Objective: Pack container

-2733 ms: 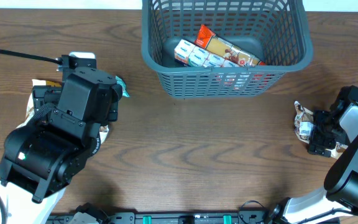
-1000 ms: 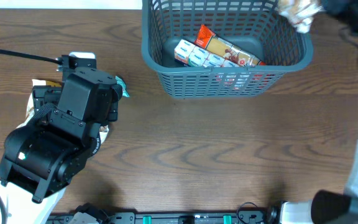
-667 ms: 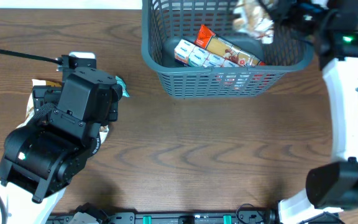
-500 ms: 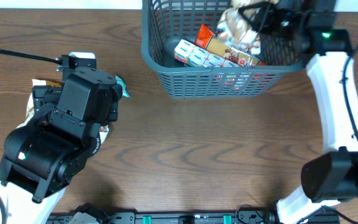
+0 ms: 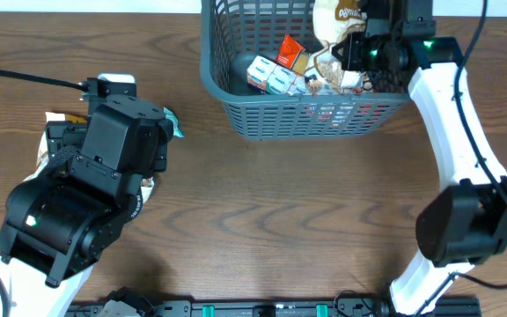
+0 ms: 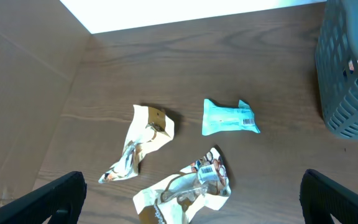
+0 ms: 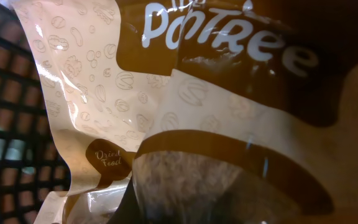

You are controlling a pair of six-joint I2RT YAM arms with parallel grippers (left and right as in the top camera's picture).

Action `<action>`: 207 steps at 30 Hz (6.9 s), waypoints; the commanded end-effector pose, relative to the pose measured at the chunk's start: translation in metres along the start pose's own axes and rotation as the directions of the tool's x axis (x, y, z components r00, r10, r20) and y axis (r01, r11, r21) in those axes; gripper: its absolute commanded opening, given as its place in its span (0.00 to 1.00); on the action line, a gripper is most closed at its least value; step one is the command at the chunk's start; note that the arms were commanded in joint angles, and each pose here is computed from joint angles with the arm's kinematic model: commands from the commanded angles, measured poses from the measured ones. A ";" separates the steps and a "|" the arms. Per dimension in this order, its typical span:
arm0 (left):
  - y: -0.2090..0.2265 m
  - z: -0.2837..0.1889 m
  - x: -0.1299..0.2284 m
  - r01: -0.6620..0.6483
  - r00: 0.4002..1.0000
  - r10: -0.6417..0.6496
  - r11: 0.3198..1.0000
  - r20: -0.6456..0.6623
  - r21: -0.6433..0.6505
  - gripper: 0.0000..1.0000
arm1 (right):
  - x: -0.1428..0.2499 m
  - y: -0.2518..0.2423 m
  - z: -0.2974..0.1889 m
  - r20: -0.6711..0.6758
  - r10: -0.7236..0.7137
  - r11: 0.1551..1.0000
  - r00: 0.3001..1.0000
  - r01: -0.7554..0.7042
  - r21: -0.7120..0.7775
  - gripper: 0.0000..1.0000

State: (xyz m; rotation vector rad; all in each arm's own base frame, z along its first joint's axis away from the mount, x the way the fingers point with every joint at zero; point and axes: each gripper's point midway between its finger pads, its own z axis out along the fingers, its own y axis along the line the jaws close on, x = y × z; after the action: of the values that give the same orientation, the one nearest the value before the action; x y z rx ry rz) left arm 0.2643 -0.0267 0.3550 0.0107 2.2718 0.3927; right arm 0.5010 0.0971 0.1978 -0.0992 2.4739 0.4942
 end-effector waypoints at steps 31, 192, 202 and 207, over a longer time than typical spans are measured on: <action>0.003 0.001 0.001 -0.007 1.000 0.007 1.000 -0.004 -0.020 0.99 | -0.166 0.060 -0.203 0.515 -0.113 0.993 0.850 0.106 0.043 0.99; 0.145 0.211 0.132 0.565 -0.594 -0.782 -0.574 0.191 -0.592 0.99 | 0.088 -0.232 -0.239 0.113 0.777 0.445 0.619 -0.667 0.597 0.99; 0.162 0.223 0.163 0.475 -0.596 -0.748 -0.621 0.291 -0.623 0.99 | 0.088 -0.232 -0.239 0.113 0.777 0.445 0.619 -0.667 0.597 0.99; 0.152 0.244 0.184 0.389 -0.614 -0.722 -0.629 0.320 -0.673 0.99 | 0.088 -0.232 -0.239 0.113 0.777 0.445 0.620 -0.667 0.597 0.99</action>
State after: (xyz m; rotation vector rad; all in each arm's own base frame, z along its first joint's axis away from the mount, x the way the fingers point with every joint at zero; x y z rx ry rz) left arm 0.3049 0.2085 0.1300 -2.8320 1.1866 -0.1466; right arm 0.3408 -0.2025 0.2543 1.2845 2.6144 -0.0192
